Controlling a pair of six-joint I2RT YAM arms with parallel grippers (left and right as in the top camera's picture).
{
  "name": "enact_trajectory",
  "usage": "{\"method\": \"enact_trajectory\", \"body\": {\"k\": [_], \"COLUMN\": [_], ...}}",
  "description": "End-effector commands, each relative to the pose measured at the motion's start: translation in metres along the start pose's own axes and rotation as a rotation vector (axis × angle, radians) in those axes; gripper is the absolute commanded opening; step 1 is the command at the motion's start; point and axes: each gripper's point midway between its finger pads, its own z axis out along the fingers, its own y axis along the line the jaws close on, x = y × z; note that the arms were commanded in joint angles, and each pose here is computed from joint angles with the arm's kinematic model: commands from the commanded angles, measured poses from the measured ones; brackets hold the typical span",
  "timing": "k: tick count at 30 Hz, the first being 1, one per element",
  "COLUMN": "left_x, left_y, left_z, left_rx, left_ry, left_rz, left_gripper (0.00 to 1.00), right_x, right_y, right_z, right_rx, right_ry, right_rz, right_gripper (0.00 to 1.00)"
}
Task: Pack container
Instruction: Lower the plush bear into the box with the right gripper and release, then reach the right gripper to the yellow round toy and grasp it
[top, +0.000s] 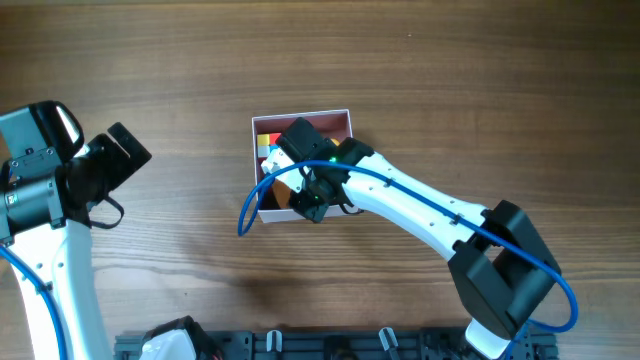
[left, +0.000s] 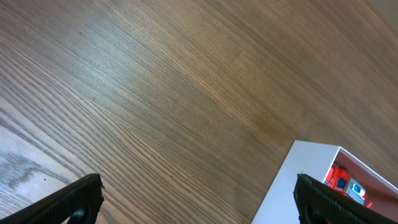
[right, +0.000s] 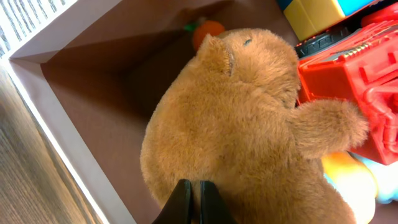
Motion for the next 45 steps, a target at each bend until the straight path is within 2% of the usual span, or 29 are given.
{"method": "enact_trajectory", "body": {"k": [1,11,22,26,28,29,31,32,34,35,37,39,45], "left_x": [0.001,0.001,0.001,0.001,0.001,0.001,0.001,0.001,0.001,0.001,0.002,0.003,0.003], "left_y": [-0.001,-0.001,-0.001,-0.001,-0.001,-0.001,-0.001,-0.001,-0.001,-0.001,-0.001,-0.001,0.000], "left_z": [-0.002,-0.002,-0.002,-0.002,-0.002,-0.002,-0.002,-0.002,-0.002,-0.002,-0.002,-0.002,-0.002], "left_rx": [0.014,0.015,0.015,0.015,0.014,0.015,0.014,0.015,0.015,0.015,0.014,0.012,0.012], "left_ry": [0.001,0.001,0.001,0.001,0.001,0.001,0.001,0.001,0.001,0.001,0.002,0.007,0.008], "left_rz": [-0.012,-0.012,-0.012,-0.012,-0.012,-0.012,-0.012,-0.012,-0.012,-0.011,-0.012,-0.012,-0.012], "left_gripper": [1.00,1.00,1.00,1.00,1.00,1.00,1.00,1.00,1.00,1.00,1.00,1.00,1.00], "right_x": [0.022,0.006,-0.028,-0.037,-0.036,-0.032,-0.020,-0.007,0.024,0.056,0.118,0.168,0.256], "right_y": [-0.006,-0.013,-0.013,-0.015,-0.030,-0.043,-0.066,-0.079,-0.102,-0.118,-0.136,-0.145,-0.164], "right_z": [0.013,0.005,-0.058,-0.093,-0.125,-0.146,-0.183,-0.209,-0.244,-0.257,-0.263,-0.257,-0.210], "right_rx": [0.035,0.070,0.111,0.142,0.208,0.257,0.330,0.353,0.386,0.427,0.495,0.511,0.515], "right_ry": [0.076,0.012,-0.168,-0.257,-0.329,-0.371,-0.453,-0.510,-0.576,-0.580,-0.532,-0.447,-0.241], "right_rz": [0.038,0.087,0.068,0.108,0.219,0.311,0.488,0.598,0.801,0.990,1.357,1.597,1.889], "right_gripper": [0.04,0.04,0.08,0.22,0.27,0.60,0.76,0.96,1.00,1.00,1.00,1.00,1.00]}}
